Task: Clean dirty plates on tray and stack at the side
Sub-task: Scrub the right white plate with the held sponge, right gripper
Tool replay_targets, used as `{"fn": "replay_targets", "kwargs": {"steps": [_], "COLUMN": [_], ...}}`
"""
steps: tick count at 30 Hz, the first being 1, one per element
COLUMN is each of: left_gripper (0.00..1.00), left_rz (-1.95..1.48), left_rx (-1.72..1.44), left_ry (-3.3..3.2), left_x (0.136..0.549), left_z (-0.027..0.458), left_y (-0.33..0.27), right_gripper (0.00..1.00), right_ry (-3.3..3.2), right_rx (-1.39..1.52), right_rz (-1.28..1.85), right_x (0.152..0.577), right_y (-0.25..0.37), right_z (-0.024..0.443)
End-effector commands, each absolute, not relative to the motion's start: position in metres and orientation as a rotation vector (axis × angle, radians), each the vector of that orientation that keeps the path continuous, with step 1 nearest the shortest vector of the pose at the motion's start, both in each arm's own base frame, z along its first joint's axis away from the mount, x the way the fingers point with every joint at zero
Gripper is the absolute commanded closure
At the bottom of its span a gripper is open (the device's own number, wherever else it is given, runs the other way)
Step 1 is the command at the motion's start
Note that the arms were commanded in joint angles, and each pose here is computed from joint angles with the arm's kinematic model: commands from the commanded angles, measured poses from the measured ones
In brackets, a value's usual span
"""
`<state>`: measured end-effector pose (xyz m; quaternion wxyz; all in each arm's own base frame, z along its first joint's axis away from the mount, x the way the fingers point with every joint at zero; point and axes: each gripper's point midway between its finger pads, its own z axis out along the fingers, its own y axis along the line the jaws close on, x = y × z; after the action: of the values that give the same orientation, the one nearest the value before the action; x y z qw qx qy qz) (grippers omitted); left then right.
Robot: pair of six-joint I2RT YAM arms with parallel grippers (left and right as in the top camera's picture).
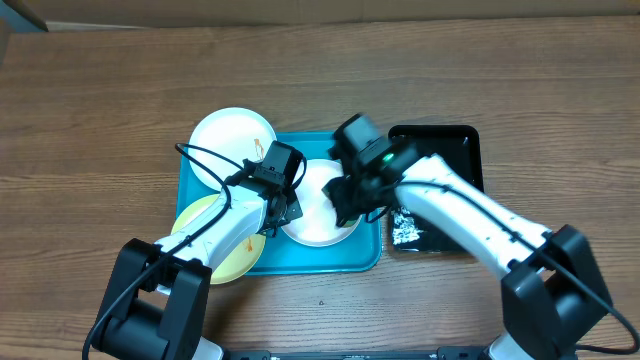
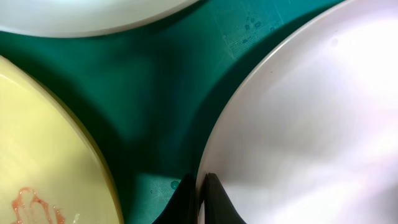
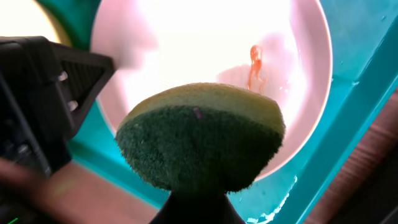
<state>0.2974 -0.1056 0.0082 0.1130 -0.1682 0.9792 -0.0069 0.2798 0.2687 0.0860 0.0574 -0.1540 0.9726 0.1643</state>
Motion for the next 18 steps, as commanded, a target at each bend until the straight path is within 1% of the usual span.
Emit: {"fn": "replay_targets", "kwargs": {"steps": [1,4,6,9,15,18], "left_gripper": [0.96,0.96,0.96,0.96,0.96,0.96], "left_rz": [0.055,0.055,0.058,0.066,0.065,0.065], "left_rx": [-0.49,-0.49,-0.49,-0.49,-0.49,-0.49], "left_ry": [2.886,2.886,2.888,2.889,2.889,2.889], "left_x": [0.292,0.292,0.292,0.291,0.291,0.291], "left_z": [0.0,0.0,0.0,0.0,0.0,0.0], "left_y": [-0.094,-0.094,-0.094,-0.093,-0.093,-0.093], "right_gripper": [0.96,0.96,0.96,0.96,0.96,0.9], "right_ry": [2.807,2.731,2.719,2.735,2.8,2.814], "right_rx": [-0.397,-0.409,-0.366,-0.31,-0.333,-0.334], "right_rz": [0.155,0.075,0.057,0.057,0.128,0.115], "right_x": [0.304,0.311,0.314,0.315,0.308,0.309], "right_y": [0.257,0.262,0.262,0.262,0.273,0.273], "right_z": [0.088,0.091,0.09,0.084,0.066,0.057]}}
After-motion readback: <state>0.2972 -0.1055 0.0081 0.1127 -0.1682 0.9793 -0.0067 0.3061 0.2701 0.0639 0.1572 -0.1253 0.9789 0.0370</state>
